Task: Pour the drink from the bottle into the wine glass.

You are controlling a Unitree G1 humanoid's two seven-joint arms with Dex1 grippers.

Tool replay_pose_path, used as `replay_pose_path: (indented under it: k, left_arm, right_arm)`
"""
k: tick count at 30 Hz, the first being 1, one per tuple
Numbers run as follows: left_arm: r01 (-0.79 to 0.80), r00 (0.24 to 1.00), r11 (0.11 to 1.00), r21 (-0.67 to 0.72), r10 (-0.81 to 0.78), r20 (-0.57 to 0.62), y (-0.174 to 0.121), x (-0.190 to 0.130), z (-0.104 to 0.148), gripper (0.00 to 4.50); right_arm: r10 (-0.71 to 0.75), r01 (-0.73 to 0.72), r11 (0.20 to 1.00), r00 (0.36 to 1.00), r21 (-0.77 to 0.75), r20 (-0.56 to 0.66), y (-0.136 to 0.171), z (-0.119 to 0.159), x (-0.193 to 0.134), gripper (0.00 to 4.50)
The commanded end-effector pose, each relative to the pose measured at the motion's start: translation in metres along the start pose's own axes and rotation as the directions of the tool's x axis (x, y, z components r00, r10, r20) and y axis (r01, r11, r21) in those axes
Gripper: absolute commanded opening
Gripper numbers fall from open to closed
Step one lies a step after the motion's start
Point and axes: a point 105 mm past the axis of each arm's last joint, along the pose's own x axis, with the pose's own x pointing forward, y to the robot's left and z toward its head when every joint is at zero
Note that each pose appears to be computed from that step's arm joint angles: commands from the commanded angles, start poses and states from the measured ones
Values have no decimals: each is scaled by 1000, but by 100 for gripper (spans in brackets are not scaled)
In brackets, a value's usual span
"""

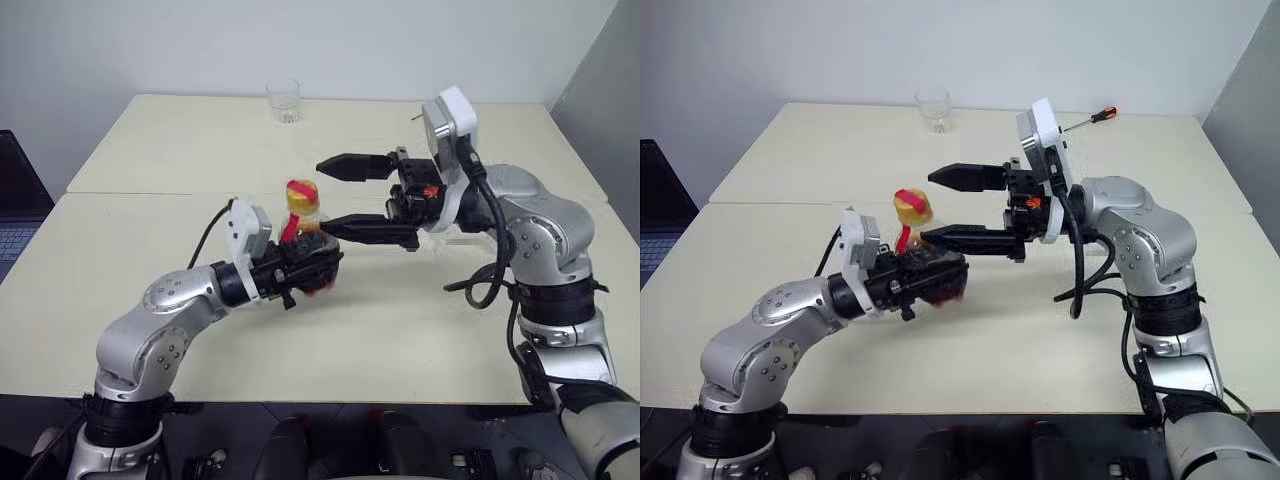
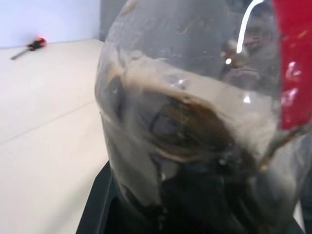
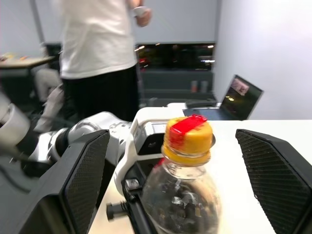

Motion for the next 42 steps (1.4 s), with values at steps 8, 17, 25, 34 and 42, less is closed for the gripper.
replay_pose_path:
  k: [8,17,25,34,42]
  left_arm:
    - [-25,995,992,124,14,95,12,22,25,165]
    - [-20,996,991,131,9,86,16,22,21,165]
    - [-16,995,990,140,2,100,14,23,24,165]
    - [-19,995,991,133,5,100,12,18,25,165]
    - [-21,996,991,133,9,93,13,16,25,165]
  right_arm:
    - [-319,323,941,946,-103,55,-35,17,34,443]
    - [-383,390,918,919,-76,92,-46,24,43,443]
    - [-400,401,908,916,-118,38,-50,13,39,443]
    - [-412,407,903,911,-136,-11,-56,1,17,443]
    - [-434,424,894,900,-143,-42,-62,-1,-1,443]
